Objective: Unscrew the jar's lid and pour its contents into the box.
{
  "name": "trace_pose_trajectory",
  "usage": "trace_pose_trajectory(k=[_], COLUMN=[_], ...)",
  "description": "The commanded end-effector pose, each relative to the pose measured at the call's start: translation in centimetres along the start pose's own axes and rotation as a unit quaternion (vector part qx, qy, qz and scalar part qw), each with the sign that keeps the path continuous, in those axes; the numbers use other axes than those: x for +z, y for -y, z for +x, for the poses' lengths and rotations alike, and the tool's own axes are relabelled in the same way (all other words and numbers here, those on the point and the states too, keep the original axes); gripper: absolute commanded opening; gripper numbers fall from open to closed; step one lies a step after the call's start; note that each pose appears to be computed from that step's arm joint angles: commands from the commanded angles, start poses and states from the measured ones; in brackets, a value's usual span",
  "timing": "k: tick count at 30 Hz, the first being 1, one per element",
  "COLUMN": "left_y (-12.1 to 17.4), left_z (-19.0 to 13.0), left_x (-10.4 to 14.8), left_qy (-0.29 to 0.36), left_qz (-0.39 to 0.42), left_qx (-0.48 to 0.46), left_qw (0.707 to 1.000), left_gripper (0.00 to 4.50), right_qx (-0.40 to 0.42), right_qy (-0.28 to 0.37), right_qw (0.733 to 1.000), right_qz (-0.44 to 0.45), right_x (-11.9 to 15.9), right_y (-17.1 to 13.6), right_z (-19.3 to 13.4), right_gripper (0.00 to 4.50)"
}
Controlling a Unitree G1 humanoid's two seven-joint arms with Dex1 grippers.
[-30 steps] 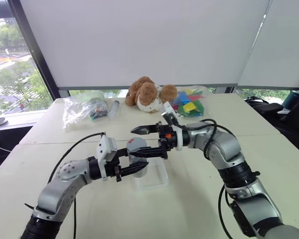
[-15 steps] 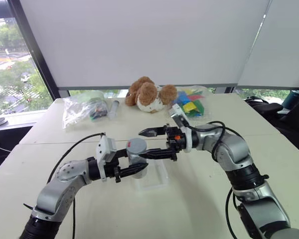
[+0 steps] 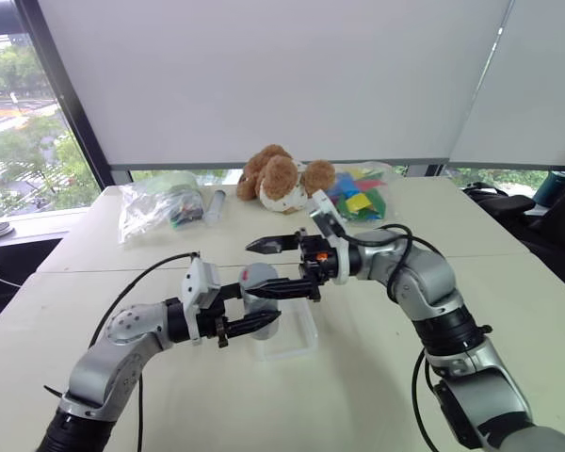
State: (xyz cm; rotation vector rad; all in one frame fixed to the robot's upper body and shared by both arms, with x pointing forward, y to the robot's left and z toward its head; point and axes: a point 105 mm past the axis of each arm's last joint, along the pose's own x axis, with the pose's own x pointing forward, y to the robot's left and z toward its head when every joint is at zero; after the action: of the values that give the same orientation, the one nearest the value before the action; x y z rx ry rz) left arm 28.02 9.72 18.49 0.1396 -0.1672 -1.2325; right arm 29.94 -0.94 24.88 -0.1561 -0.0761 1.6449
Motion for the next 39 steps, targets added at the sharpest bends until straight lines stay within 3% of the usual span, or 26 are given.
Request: trace_pose_trajectory(k=[1,5,12,19,23,27,30,35,39], left_y=[0.3,0.4,0.4,0.4,0.3,-0.4,-1.1,-2.3,-3.1], left_z=[0.0,0.0,0.0,0.0,0.0,-0.7,-1.8,-2.9,-3.5], left_x=[1.1,1.1,1.0,1.0,1.1,1.6,2.1,2.4,2.3], left_qy=[0.013,0.015,0.015,0.016,0.016,0.017,0.014,-0.001,-0.013], left_qz=[0.017,0.016,0.015,0.014,0.014,0.019,0.014,0.016,0.020], left_qx=[-0.006,-0.005,-0.004,-0.006,-0.006,0.004,0.009,0.013,0.018], left_qw=[1.000,1.000,1.000,1.000,1.000,1.000,1.000,1.000,1.000], left_gripper=[2.16,2.16,2.16,2.16,2.16,2.16,2.16,2.16,2.16], right_qx=[0.021,0.030,0.039,0.077,0.040,-0.108,-0.226,-0.377,-0.447], right_qy=[0.005,-0.003,0.018,0.166,0.187,0.148,0.059,-0.024,-0.065], right_qw=[0.999,0.999,0.999,0.976,0.973,0.981,0.972,0.926,0.892], right_qz=[-0.024,-0.022,-0.017,0.120,0.127,0.061,0.015,-0.005,-0.026], right_x=[1.3,1.0,1.5,5.0,5.4,3.1,-2.0,-9.5,-13.4], right_y=[-0.6,-0.9,-1.2,-2.2,-1.8,-0.1,0.7,0.6,0.1], right_z=[0.4,0.4,0.2,-2.6,-4.0,-8.3,-13.9,-22.4,-25.9], right_gripper=[3.91,2.24,2.26,2.26,2.26,2.26,2.26,2.26,2.26])
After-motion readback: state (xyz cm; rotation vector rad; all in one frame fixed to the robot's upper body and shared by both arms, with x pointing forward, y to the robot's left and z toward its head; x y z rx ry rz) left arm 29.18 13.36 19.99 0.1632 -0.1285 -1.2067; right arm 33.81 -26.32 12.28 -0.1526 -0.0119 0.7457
